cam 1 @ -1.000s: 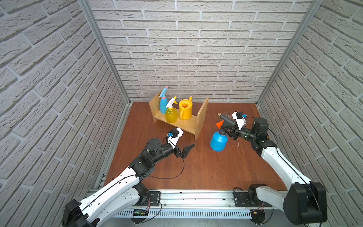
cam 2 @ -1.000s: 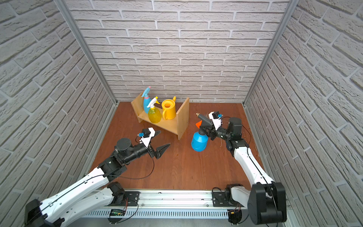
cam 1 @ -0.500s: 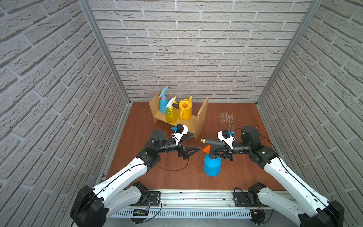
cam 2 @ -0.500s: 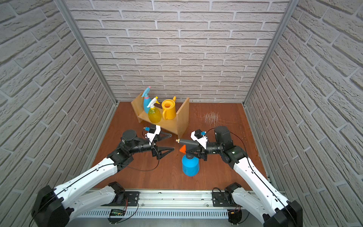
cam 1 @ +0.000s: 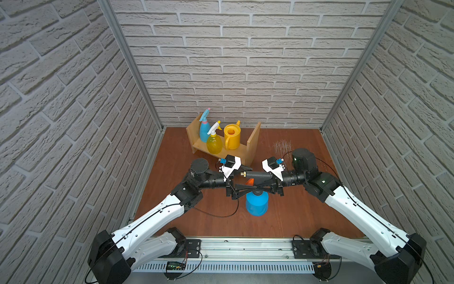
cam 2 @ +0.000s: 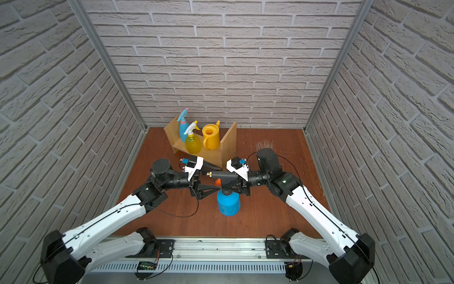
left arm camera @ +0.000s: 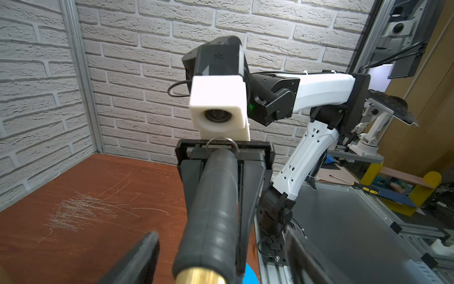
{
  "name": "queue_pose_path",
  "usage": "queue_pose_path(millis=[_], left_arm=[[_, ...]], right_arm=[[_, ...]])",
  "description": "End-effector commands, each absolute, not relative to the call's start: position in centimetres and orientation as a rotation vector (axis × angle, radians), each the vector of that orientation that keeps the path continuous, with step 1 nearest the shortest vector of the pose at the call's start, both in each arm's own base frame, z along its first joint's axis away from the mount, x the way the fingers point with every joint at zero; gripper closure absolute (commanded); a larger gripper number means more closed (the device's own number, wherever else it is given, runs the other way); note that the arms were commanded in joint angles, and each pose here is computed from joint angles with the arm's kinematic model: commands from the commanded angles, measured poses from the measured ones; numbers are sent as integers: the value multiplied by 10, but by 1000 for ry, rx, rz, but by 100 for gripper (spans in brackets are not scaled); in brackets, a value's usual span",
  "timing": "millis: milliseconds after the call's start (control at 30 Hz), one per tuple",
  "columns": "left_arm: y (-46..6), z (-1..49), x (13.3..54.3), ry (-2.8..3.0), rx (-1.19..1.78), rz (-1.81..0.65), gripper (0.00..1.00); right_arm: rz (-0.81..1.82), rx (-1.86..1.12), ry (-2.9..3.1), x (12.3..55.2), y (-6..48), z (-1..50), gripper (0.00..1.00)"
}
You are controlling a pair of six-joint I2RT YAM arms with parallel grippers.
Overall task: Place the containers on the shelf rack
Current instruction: 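Pick up a container from the center of the board.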
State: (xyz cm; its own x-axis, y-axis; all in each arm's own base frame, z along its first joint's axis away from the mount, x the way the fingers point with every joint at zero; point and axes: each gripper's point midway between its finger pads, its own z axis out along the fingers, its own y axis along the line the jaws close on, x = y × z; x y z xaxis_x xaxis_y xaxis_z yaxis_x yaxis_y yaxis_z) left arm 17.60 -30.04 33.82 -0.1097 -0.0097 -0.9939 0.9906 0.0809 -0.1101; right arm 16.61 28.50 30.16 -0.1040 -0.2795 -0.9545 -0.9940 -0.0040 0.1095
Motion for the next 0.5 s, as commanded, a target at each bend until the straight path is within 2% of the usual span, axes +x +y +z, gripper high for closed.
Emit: queue_pose_path(millis=[0,233,467], left_arm=[[-301,355,172,1265,1112,-1223,21],[-300,369,169,1220,1099,-1227,28],[-300,376,166,1196,1094,-1242,42]], right_arm=[[1141,-1402,1414,162,287,318,96],[1138,-1418,1406,159,291,319,96],[1135,-1432,1399,157,293,320,96]])
